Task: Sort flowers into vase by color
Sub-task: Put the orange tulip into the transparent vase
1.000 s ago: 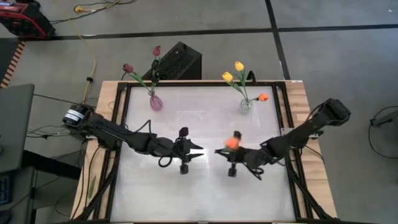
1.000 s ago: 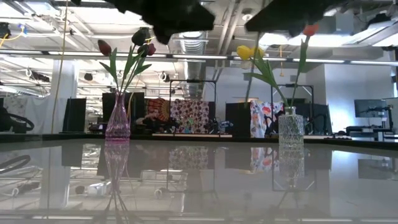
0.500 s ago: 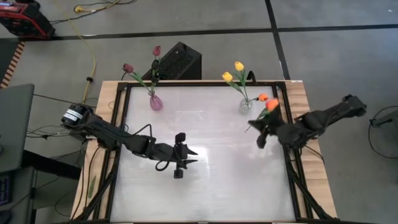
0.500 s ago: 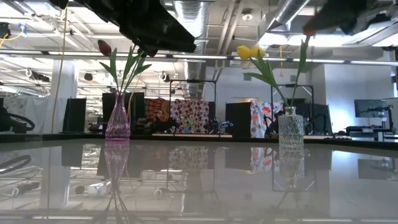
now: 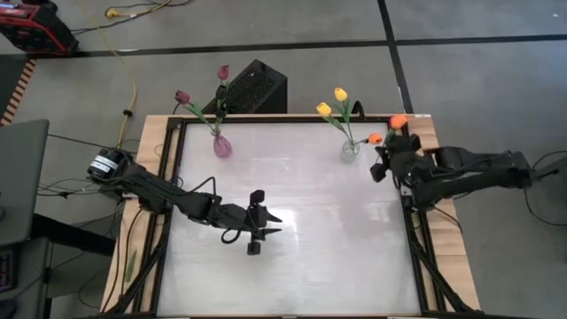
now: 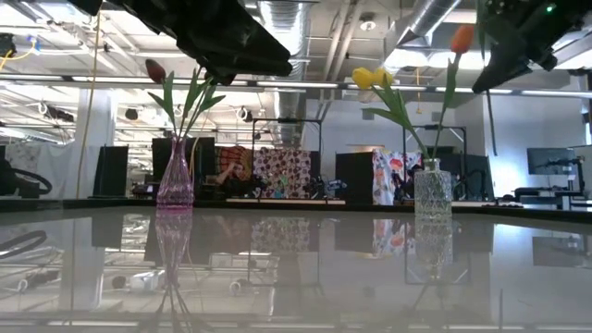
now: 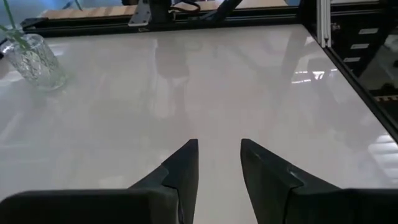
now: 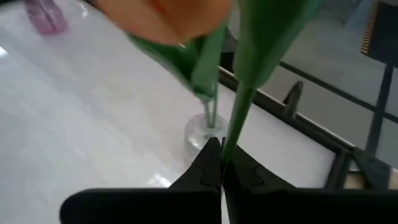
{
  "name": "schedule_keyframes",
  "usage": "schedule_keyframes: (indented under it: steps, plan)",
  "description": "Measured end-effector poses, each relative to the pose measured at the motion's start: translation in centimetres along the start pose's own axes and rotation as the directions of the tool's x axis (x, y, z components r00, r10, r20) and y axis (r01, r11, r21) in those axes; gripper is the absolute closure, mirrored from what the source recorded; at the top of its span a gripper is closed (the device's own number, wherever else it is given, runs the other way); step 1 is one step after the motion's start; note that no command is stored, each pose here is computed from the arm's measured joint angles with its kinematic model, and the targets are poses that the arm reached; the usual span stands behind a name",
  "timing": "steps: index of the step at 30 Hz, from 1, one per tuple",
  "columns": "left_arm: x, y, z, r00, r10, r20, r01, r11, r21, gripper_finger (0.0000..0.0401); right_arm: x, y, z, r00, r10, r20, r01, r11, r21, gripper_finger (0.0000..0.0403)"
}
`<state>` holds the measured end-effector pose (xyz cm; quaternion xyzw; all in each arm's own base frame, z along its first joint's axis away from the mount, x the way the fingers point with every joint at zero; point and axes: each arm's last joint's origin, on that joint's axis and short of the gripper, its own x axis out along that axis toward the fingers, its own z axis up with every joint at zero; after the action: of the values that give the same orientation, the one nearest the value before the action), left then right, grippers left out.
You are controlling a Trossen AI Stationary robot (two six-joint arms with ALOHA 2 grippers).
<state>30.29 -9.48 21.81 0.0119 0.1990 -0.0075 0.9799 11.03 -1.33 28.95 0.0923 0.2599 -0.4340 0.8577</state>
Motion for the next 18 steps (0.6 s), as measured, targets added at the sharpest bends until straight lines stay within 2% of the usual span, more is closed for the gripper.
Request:
schedule_keyframes:
  steps: [3,6,11,14,18]
  plan:
    - [0.0,0.0,0.0,1.0,-0.017,-0.001,0.017,1.0,-0.003,0.0291,0.3,-1.0,0.2,1.0,-0.017,-0.024,0.017,1.0,-0.013,0.038]
    - [0.0,-0.1,0.1,1.0,-0.026,0.009,0.026,1.0,-0.006,0.0291,0.4,-2.1,0.7,0.999,-0.044,-0.015,0.045,0.999,0.025,0.038]
    - [0.0,-0.1,0.4,0.999,-0.03,0.043,0.029,1.0,0.006,0.0291,1.0,-3.4,2.1,0.997,-0.026,0.077,0.019,0.995,0.095,0.038]
    - [0.0,-0.1,0.7,0.997,-0.031,0.067,0.03,0.999,0.015,0.0291,2.9,-3.7,2.7,0.992,0.016,0.126,-0.032,0.991,0.128,0.038]
    - [0.0,-0.1,0.8,0.996,-0.039,0.079,0.039,0.999,0.009,0.0291,6.4,-5.0,2.9,0.997,-0.021,0.072,0.012,0.992,0.124,0.038]
